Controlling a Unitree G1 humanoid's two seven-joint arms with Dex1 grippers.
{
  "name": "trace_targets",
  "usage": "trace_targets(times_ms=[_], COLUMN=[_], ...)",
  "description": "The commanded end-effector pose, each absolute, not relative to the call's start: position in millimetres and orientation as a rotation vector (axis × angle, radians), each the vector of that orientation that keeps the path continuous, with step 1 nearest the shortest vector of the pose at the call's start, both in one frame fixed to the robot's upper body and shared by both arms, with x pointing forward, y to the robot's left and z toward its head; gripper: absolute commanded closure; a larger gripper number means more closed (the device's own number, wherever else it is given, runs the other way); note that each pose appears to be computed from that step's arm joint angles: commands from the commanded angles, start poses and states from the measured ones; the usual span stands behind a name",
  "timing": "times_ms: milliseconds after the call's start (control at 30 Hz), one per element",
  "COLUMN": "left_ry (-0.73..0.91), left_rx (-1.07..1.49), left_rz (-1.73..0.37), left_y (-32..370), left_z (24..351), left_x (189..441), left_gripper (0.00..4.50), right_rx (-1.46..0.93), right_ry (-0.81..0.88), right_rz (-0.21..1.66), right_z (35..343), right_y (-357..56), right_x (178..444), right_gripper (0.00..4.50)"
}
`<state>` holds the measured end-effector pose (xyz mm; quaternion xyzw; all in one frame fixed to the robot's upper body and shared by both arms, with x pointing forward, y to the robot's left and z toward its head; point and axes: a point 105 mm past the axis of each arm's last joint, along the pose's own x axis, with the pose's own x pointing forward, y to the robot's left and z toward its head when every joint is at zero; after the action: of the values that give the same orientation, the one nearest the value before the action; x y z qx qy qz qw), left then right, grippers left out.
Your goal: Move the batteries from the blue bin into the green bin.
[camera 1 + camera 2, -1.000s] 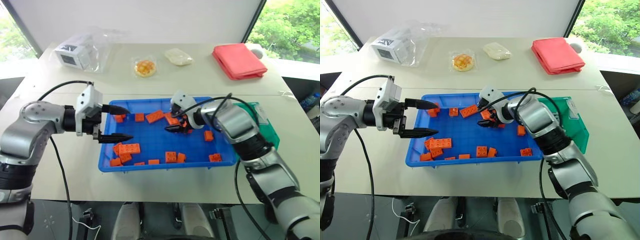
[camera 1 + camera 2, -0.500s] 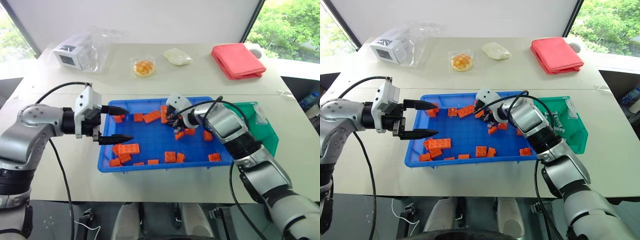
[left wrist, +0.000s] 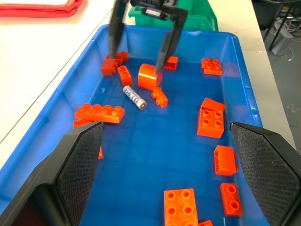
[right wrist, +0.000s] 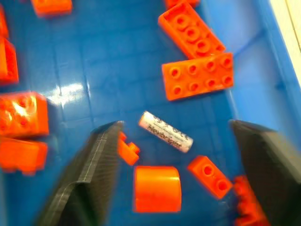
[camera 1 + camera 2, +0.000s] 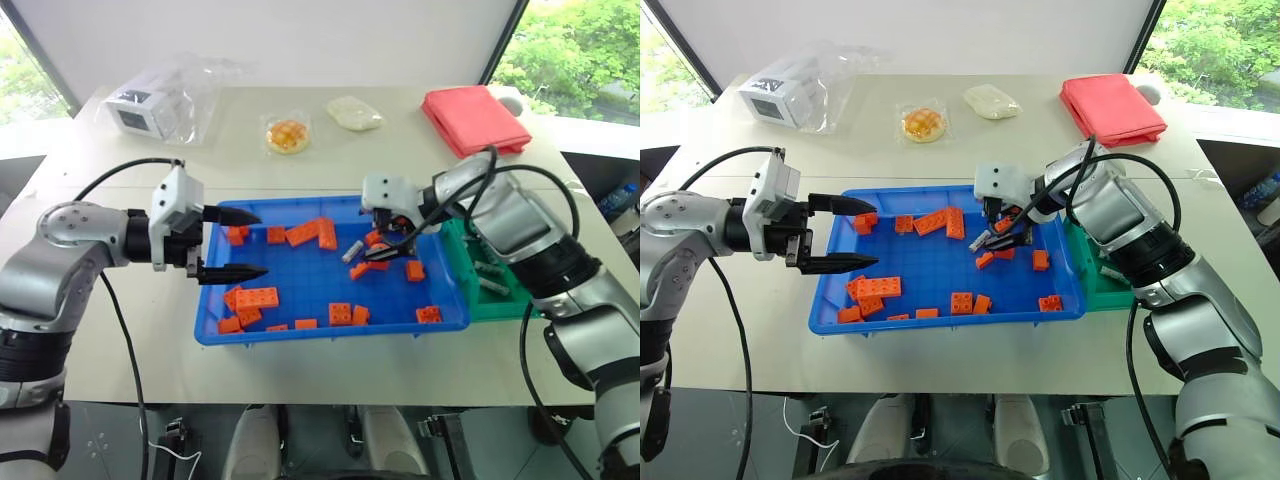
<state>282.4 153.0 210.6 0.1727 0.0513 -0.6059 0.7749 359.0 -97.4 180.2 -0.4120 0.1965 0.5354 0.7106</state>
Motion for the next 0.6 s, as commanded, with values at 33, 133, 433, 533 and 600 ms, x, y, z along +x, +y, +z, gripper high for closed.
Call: trace_targets(times_ms=[33, 133, 433, 533, 600], left_ry=[0.073, 0.073, 0.079, 0.079, 0.077], left_rx=[0.404, 0.406, 0.407, 0.407, 0.406], left_rz=[-1.308, -1.301, -1.281, -1.277, -1.275], left_y=[153, 154, 157, 158, 158], left_z=[219, 219, 219, 220, 222], left_x=[282, 281, 278, 277, 276], left_gripper=[0.00, 0.00, 0.00, 0.00, 0.00], right_rx=[-1.084, -1.119, -1.123, -1.096, -1.076], right_ry=[0.350, 0.315, 0.307, 0.325, 0.368], right_rz=[1.214, 1.222, 1.274, 1.342, 1.395], right_z=[174, 166, 139, 131, 124], right_y=[-99, -98, -93, -92, -94], right_x=[371, 379, 387, 378, 369], right_gripper=[0.02, 0.02, 0.02, 0.81, 1.76])
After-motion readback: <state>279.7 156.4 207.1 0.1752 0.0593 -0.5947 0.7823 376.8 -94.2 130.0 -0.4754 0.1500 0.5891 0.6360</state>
